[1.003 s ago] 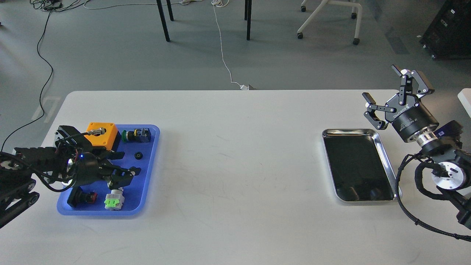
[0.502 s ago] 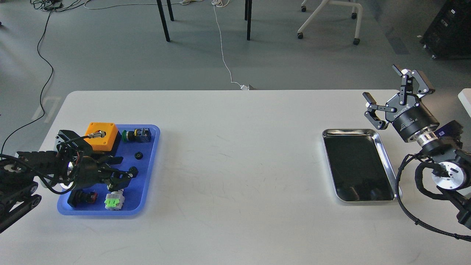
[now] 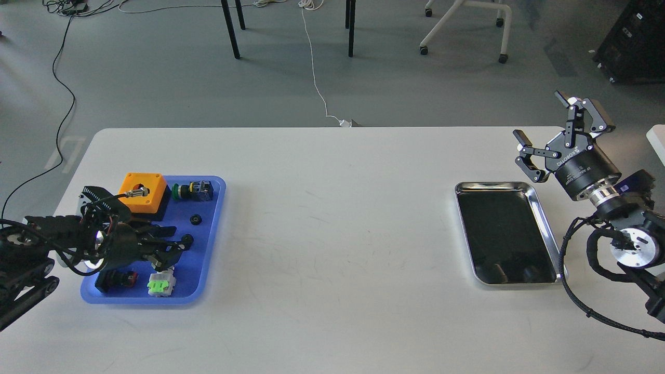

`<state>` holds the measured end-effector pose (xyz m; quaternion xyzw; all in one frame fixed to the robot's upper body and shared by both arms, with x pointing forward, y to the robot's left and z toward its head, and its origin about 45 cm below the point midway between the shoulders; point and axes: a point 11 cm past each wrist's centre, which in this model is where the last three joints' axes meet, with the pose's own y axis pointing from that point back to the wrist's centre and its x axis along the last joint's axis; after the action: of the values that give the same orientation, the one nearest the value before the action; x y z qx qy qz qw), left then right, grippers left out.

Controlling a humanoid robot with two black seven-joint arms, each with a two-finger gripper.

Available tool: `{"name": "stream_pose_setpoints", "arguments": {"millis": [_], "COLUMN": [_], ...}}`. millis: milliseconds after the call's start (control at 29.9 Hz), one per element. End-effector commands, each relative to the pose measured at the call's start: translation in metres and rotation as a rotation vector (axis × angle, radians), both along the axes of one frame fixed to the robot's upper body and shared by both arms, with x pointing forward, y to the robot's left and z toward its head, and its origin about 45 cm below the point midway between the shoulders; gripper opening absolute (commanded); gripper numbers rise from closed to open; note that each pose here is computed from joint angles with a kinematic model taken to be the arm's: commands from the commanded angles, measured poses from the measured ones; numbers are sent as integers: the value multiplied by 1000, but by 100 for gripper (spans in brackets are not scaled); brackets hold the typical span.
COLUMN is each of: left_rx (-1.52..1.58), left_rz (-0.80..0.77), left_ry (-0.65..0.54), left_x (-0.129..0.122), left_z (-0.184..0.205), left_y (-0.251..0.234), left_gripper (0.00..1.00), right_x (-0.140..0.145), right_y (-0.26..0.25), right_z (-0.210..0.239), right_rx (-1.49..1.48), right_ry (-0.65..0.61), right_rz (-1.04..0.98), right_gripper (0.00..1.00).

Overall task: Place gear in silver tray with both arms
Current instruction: 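Close the left gripper around the small black gear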

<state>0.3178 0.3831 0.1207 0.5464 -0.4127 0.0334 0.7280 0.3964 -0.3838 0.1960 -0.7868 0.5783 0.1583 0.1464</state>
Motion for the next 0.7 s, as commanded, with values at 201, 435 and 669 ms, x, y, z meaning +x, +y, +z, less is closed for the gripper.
{"name": "stream_pose_setpoints", "arguments": {"millis": [201,435,669], "left_rx": [-2,-2,-6], "left_rz": [-3,-3,-5], "left_ry": [-9,-7,-6], "left_x": [2,2,2], "left_z": [2,1,0], "left_y": [-1,-1,-3], "left_gripper": [51,51,40], "right_x": [0,0,0], "right_y": [0,0,0], "right_z": [0,0,-1], "right_rx": [0,0,0], "right_ry": [0,0,1], "right_rz": [0,0,-1], "right_gripper": [99,99,99]}}
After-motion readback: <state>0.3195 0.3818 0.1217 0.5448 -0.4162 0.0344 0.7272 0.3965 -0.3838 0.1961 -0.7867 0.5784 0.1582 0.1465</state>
